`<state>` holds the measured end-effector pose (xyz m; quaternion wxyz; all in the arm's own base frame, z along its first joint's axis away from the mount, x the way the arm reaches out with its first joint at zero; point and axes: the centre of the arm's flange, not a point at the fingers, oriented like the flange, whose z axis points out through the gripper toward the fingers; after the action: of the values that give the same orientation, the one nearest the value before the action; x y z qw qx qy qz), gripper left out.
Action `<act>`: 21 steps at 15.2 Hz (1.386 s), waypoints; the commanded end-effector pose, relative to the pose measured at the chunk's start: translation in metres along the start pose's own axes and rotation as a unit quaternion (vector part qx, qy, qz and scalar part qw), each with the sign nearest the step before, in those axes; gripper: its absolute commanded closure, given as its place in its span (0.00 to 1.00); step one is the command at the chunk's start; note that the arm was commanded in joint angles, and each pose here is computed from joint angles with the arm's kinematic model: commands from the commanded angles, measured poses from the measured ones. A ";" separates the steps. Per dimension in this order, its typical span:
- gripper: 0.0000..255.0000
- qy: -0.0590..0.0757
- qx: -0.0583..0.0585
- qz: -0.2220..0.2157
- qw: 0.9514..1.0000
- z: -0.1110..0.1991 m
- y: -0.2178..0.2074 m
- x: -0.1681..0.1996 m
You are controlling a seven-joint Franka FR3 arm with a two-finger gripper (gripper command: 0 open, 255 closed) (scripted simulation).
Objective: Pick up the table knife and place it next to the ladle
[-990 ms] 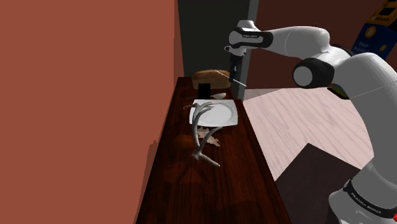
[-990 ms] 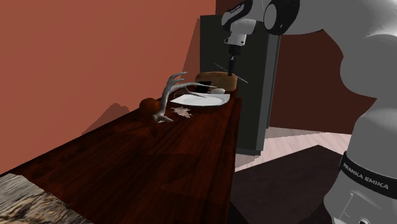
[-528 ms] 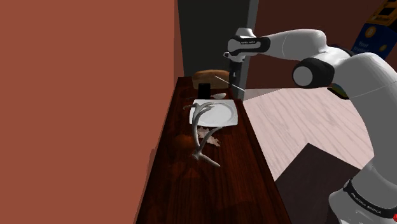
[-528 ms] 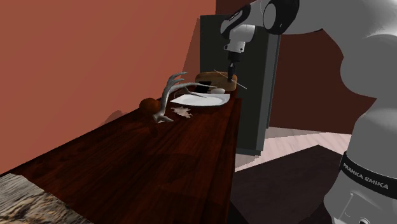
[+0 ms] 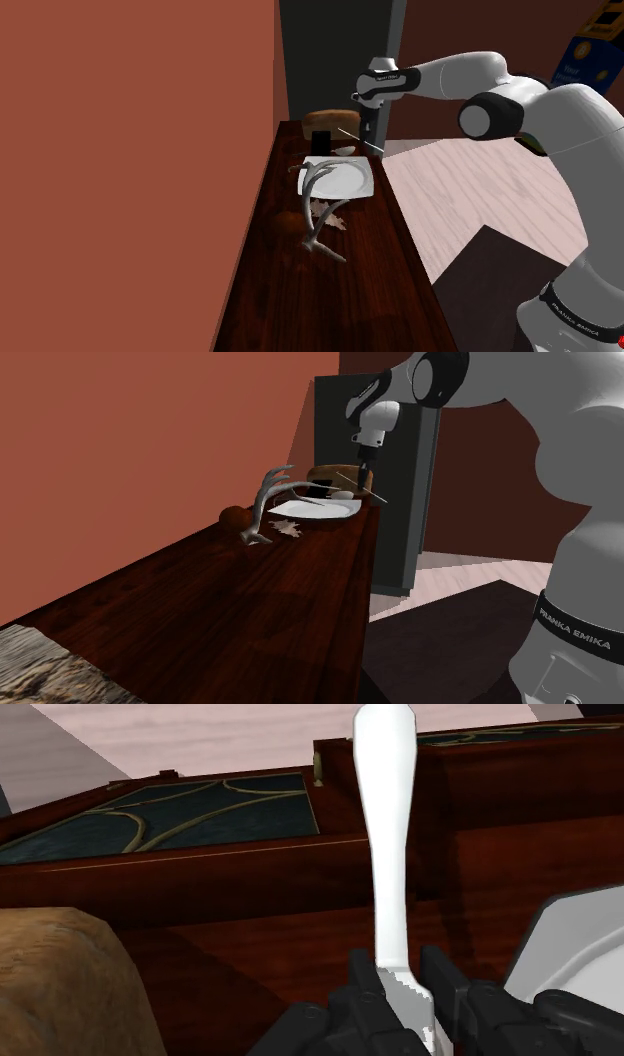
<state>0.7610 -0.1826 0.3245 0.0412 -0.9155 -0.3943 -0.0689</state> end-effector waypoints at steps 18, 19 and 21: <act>0.00 0.000 0.000 0.000 1.000 0.008 0.001 -0.003; 0.00 0.000 0.000 0.000 1.000 -0.005 0.001 -0.003; 0.00 0.000 0.000 0.000 1.000 -0.029 0.001 -0.003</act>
<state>0.7569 -0.1860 0.3415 0.0410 -0.9154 -0.3944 -0.0695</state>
